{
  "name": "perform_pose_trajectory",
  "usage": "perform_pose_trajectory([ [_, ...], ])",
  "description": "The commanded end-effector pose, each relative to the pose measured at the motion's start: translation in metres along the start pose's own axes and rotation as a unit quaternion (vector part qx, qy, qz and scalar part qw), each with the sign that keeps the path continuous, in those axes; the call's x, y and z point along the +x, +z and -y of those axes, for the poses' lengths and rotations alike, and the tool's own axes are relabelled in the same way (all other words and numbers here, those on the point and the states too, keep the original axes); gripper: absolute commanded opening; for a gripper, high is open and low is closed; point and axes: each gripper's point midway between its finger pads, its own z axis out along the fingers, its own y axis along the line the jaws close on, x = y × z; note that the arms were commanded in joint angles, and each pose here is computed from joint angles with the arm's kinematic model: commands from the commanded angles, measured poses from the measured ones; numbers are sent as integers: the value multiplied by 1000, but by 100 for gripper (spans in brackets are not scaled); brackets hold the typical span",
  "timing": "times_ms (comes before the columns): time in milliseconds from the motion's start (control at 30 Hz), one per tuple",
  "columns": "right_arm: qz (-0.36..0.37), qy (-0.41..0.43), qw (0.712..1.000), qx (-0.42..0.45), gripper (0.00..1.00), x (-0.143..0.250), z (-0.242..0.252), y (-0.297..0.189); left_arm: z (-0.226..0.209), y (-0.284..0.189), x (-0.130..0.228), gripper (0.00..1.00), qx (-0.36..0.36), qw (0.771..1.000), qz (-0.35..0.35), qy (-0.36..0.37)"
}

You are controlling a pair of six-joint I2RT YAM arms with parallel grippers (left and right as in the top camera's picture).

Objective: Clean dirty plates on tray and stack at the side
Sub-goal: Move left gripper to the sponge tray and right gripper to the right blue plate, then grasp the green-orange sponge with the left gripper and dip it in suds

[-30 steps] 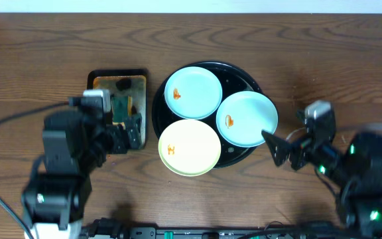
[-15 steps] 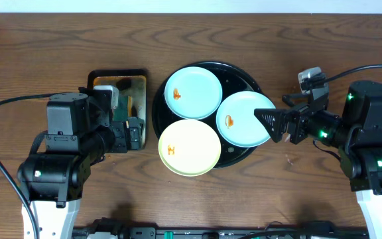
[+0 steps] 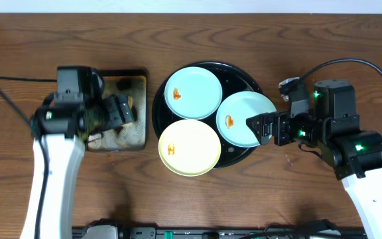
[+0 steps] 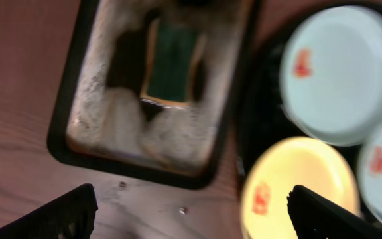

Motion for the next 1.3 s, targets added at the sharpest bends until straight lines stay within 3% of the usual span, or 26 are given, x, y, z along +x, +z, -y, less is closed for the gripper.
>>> perform_pose_trajectory([
  [0, 12, 4, 1000, -16, 99, -7, -10, -3, -19, 34, -14, 88, -31, 999, -31, 0],
  [167, 10, 5, 1000, -16, 99, -7, -9, -3, -26, 94, -19, 53, -37, 994, -77, 75],
  [267, 10, 5, 1000, -16, 99, -7, -9, -3, -28, 118, -20, 54, -37, 991, -90, 88],
  [467, 9, 6, 1000, -16, 99, -6, -9, -3, -37, 162, -19, 66, -50, 989, -108, 89],
  [600, 9, 6, 1000, -16, 99, -6, -9, -3, -38, 178, -18, 63, -50, 988, -113, 93],
  [800, 7, 7, 1000, -15, 99, -5, -9, -3, -45, 200, -2, 33, -52, 982, -146, 106],
  [867, 7, 7, 1000, -15, 99, -5, -9, -3, -47, 205, 3, 15, -54, 981, -157, 104],
  [933, 6, 7, 1000, -15, 99, -4, -9, -3, -48, 207, 7, 8, -55, 979, -164, 104],
  [1133, 3, 8, 1000, -15, 99, -3, -9, -3, -42, 183, -9, 8, -52, 983, -143, 105],
  [1167, 4, 8, 1000, -15, 99, -3, -9, -3, -39, 174, -17, 16, -51, 984, -130, 107],
  [1200, 4, 8, 1000, -15, 99, -3, -9, -3, -36, 167, -22, 32, -49, 986, -120, 108],
  [1267, 3, 9, 1000, -15, 99, -3, -9, -3, -32, 152, -31, 49, -46, 988, -97, 110],
])
